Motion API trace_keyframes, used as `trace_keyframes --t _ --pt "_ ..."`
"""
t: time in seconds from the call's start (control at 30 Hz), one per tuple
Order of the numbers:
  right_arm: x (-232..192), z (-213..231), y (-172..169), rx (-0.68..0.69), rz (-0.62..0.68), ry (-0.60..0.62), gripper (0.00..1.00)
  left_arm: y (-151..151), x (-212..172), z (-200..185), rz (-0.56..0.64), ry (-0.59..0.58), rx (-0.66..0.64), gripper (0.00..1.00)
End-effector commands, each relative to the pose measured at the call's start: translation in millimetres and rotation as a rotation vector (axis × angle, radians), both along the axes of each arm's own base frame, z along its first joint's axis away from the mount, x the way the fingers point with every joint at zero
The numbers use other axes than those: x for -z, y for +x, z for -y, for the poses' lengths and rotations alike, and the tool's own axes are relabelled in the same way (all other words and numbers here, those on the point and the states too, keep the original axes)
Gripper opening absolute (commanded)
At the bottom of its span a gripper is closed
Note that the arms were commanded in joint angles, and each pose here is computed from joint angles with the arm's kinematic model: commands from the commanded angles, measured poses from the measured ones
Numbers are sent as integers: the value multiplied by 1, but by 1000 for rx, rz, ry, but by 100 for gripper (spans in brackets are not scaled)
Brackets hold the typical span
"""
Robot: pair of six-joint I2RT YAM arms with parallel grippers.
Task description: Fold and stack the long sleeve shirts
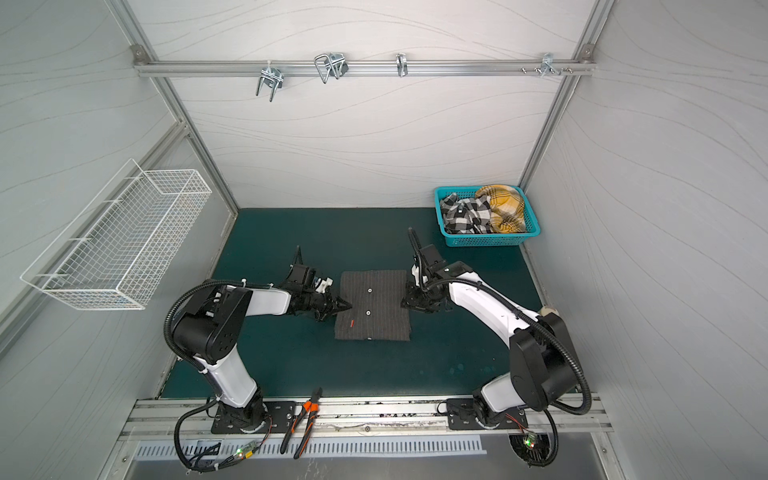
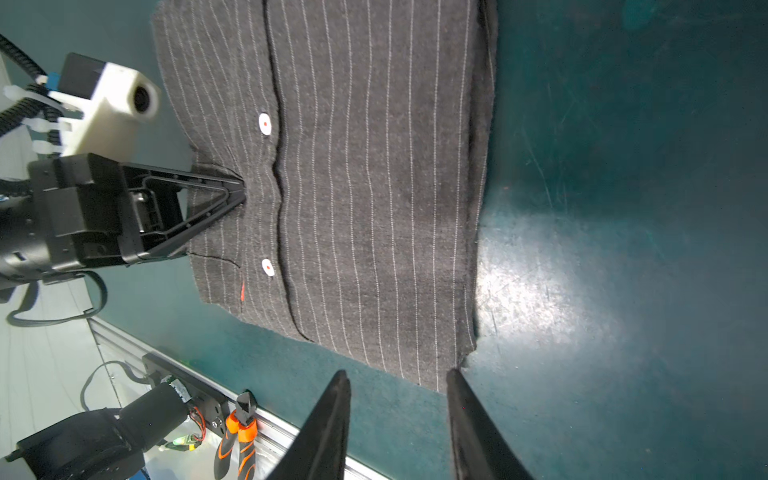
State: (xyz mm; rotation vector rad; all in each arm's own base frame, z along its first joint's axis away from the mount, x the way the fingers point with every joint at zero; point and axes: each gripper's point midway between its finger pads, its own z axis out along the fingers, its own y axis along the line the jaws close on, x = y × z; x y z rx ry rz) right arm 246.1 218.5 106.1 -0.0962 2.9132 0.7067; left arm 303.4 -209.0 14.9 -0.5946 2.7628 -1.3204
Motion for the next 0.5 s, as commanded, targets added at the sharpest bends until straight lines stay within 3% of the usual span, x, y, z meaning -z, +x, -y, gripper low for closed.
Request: trace_keyframes --t 0.0,0.47 --pt "9 -2 1 -13 -19 -9 39 -18 23 -16 -89 113 -27 0" --pt "21 -26 7 -23 -73 38 39 -17 18 -18 -82 131 -23 0"
